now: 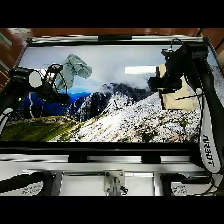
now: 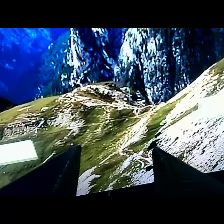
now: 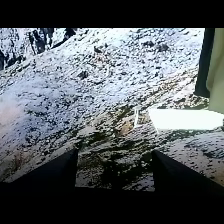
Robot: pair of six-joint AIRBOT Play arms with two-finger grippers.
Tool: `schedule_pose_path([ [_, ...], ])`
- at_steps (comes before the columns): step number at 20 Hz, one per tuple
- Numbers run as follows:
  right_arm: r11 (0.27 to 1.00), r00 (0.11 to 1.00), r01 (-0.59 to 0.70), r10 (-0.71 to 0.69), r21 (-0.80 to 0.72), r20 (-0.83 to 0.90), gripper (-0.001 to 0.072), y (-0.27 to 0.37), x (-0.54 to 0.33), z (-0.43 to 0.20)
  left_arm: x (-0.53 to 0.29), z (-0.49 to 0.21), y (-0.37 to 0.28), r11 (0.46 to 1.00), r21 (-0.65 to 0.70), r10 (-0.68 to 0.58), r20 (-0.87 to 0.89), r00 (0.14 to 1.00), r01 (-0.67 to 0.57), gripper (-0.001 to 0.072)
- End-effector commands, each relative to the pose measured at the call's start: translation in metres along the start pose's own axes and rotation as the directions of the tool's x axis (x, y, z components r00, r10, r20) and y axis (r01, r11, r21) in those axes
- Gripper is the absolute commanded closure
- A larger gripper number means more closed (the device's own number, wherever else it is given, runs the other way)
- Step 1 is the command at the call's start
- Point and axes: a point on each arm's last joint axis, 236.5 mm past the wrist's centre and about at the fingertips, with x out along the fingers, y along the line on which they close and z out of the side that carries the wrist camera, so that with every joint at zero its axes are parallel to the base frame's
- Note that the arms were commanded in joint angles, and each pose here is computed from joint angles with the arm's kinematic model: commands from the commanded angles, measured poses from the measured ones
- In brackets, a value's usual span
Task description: Fold the shirts.
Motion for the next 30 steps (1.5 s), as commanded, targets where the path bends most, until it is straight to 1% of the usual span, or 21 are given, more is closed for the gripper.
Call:
schedule_pose_path([
  [1, 1.000, 1.000, 0.000, 0.000, 0.000, 0.000, 0.0146, 0.000, 0.000, 0.000, 0.000, 0.000, 0.000, 1.000, 0.000, 0.000, -0.001, 1.000, 0.000, 0.0165],
  [16, 1.000, 1.000, -0.001, 0.001, -0.001, 0.003, 0.0146, 0.000, 0.000, 0.001, 0.001, 0.000, -0.002, 1.000, -0.005, -0.007, 0.000, 1.000, 0.007, 0.0164],
  [18, 1.000, 0.999, -0.005, 0.005, 0.000, 0.042, 0.0146, 0.001, 0.000, 0.010, 0.003, 0.007, -0.003, 1.000, -0.007, -0.013, 0.027, 1.000, 0.013, 0.0165],
  [21, 1.000, 0.988, -0.004, 0.004, -0.003, 0.155, 0.0146, 0.001, -0.003, 0.037, 0.017, 0.031, -0.003, 1.000, -0.006, -0.012, 0.101, 0.995, 0.012, 0.0165],
  [25, 1.000, 0.959, -0.015, 0.017, -0.008, 0.284, 0.0146, 0.004, -0.010, 0.067, 0.037, 0.031, -0.006, 1.000, -0.008, -0.021, 0.070, 0.997, 0.021, 0.0163],
  [27, 1.000, 0.937, -0.025, 0.027, -0.012, 0.348, 0.0146, 0.007, -0.015, 0.082, 0.039, 0.068, -0.001, 1.000, -0.011, -0.006, 0.210, 0.978, 0.009, 0.0152],
  [28, 0.999, 0.927, -0.032, 0.034, -0.013, 0.374, 0.0146, 0.008, -0.017, 0.089, 0.034, 0.093, 0.011, 0.999, -0.035, 0.018, 0.296, 0.955, -0.008, 0.0106],
  [30, 0.999, 0.918, -0.047, 0.049, -0.014, 0.393, 0.0146, 0.012, -0.019, 0.093, 0.022, 0.148, 0.048, 0.988, -0.156, 0.074, 0.433, 0.898, -0.007, 0.0081],
])
